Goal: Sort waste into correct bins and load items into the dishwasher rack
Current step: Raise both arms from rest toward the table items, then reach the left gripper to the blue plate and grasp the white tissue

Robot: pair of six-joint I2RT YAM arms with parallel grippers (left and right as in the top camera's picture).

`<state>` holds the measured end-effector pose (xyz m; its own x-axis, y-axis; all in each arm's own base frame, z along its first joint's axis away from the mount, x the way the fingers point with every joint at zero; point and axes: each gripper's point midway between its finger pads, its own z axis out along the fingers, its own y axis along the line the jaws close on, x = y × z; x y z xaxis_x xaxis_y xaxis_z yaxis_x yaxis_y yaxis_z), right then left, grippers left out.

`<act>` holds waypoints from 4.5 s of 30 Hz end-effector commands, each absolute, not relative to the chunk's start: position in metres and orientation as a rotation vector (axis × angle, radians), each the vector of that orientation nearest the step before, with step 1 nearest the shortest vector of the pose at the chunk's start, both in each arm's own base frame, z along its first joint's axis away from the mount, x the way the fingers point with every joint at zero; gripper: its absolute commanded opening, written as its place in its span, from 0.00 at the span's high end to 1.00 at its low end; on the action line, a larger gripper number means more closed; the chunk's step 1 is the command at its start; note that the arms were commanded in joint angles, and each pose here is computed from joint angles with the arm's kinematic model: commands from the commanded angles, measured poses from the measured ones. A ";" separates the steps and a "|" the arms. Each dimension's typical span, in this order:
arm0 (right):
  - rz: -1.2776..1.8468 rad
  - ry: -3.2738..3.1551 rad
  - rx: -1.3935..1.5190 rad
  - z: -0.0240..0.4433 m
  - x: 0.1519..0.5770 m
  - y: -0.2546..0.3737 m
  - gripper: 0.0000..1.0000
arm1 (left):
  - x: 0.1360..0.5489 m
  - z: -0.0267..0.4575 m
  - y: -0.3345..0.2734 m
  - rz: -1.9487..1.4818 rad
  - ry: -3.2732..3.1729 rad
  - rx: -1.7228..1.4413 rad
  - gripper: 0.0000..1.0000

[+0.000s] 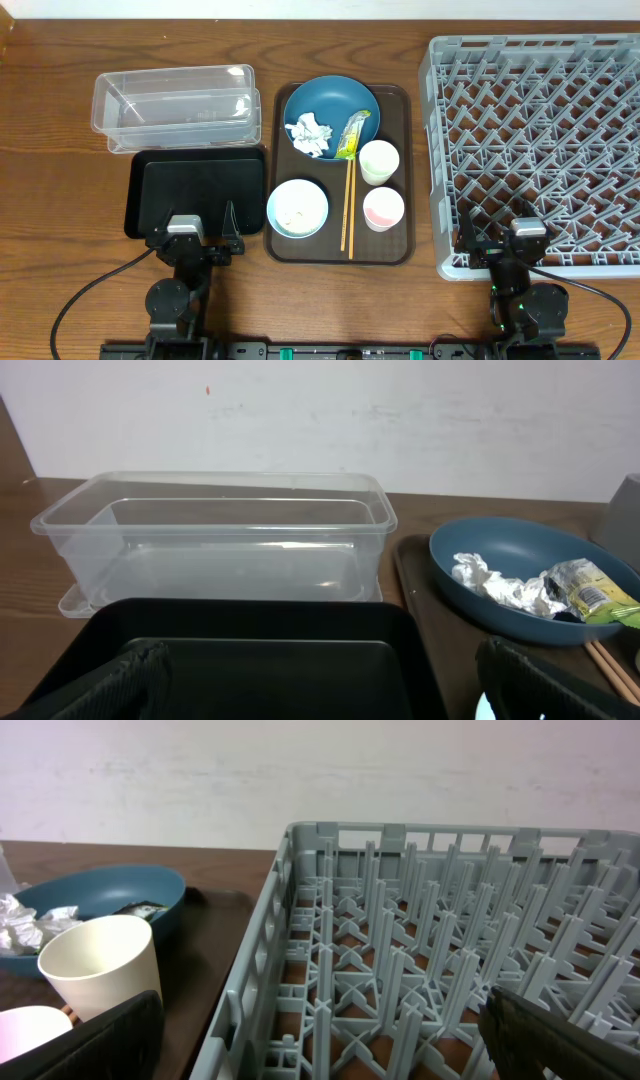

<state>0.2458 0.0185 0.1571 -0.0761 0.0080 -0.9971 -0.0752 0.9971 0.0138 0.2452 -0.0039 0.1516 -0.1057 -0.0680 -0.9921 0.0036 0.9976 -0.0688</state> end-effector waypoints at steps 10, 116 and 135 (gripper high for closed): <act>0.061 1.648 -0.061 0.156 0.246 0.019 0.01 | 0.244 0.136 0.001 -0.049 1.727 -0.083 0.00; 0.062 2.474 -0.029 0.175 0.279 0.022 0.01 | 0.395 0.186 -0.150 -0.309 2.517 0.282 0.00; 0.061 2.475 -0.029 0.175 0.279 0.022 0.01 | 0.413 0.068 -0.202 -0.281 2.676 0.421 0.11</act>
<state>0.2757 0.0202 0.1641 -0.8028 -0.0131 -0.5961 -0.0369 0.9989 0.0277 0.4070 -0.2022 0.0653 -0.8770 0.2397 -0.4165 0.3259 0.9336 -0.1489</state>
